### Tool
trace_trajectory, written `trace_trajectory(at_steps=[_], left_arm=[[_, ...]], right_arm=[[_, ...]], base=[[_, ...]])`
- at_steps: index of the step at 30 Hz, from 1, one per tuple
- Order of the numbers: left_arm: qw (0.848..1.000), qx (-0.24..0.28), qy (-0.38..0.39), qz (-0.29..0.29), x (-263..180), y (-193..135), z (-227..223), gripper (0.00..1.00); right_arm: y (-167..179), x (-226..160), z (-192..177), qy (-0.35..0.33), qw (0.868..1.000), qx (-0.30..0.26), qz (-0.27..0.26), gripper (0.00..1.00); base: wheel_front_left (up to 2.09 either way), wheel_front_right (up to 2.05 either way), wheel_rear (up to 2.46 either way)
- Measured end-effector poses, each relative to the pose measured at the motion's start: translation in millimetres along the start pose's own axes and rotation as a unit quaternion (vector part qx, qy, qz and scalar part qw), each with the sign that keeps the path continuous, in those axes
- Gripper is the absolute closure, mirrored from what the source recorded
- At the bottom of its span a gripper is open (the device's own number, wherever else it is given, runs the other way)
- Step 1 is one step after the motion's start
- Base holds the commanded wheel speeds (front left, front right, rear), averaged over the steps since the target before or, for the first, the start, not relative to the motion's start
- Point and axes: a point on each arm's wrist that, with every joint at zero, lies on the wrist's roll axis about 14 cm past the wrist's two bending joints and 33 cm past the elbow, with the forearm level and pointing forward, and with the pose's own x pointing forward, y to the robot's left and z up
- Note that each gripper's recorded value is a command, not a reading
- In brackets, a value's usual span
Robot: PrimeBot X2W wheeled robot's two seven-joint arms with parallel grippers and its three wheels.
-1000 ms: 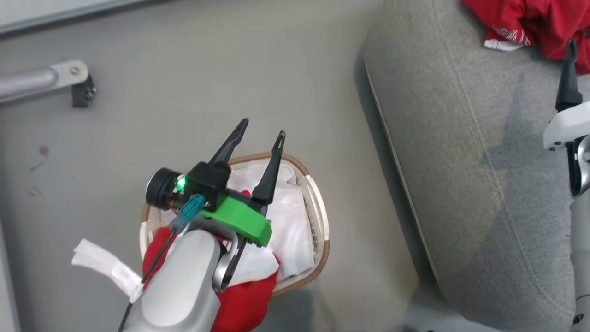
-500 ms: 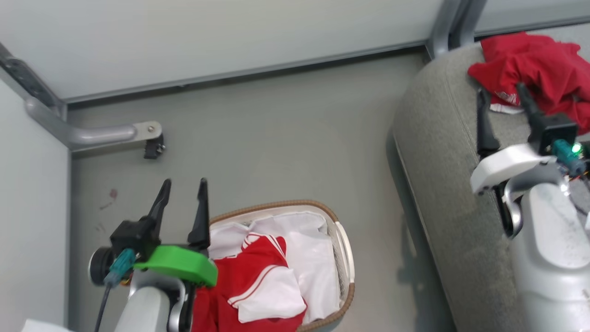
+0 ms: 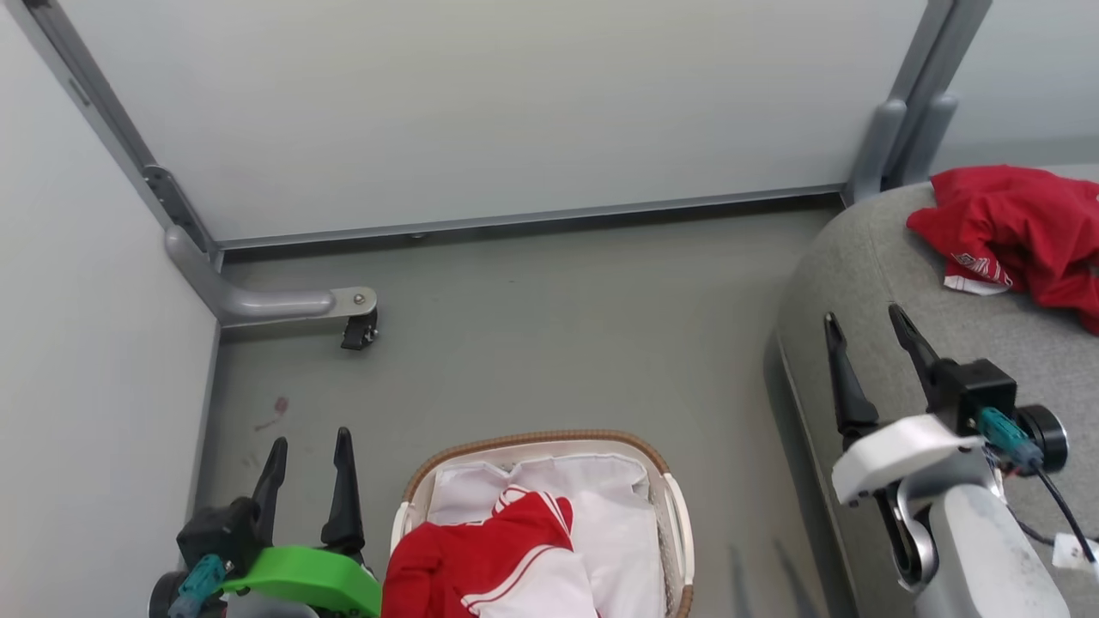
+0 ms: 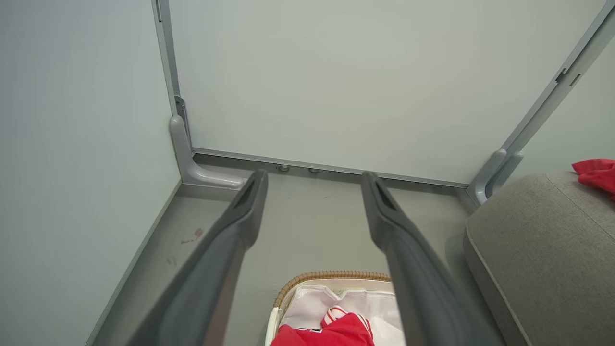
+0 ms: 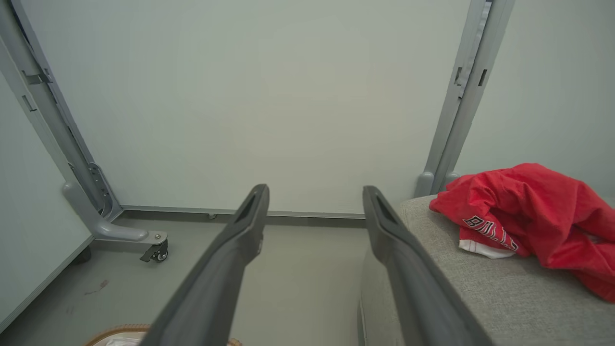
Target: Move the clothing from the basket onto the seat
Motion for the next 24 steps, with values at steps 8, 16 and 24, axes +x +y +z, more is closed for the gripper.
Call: trace_trajectory(at_steps=[8, 16, 24], left_arm=[[1.000, -0.003, -0.005, 0.007, -11.9, 2.6, 2.3, 0.00], [1.000, -0.002, -0.003, 0.001, -11.6, -1.2, 1.0, 0.00], [1.000, -0.001, 0.001, -0.001, -12.4, -1.9, -1.5, 0.00]], right_arm=[[0.1, -20.6, -13.8, 0.018, 0.999, 0.030, -0.008, 0.00], [1.6, -26.8, -18.4, 0.026, 0.999, 0.034, -0.007, 0.00], [1.7, -26.2, -17.7, 0.024, 0.999, 0.034, -0.007, 0.00]], base=[[0.00, 0.00, 0.00], [0.00, 0.00, 0.00], [0.00, 0.00, 0.00]])
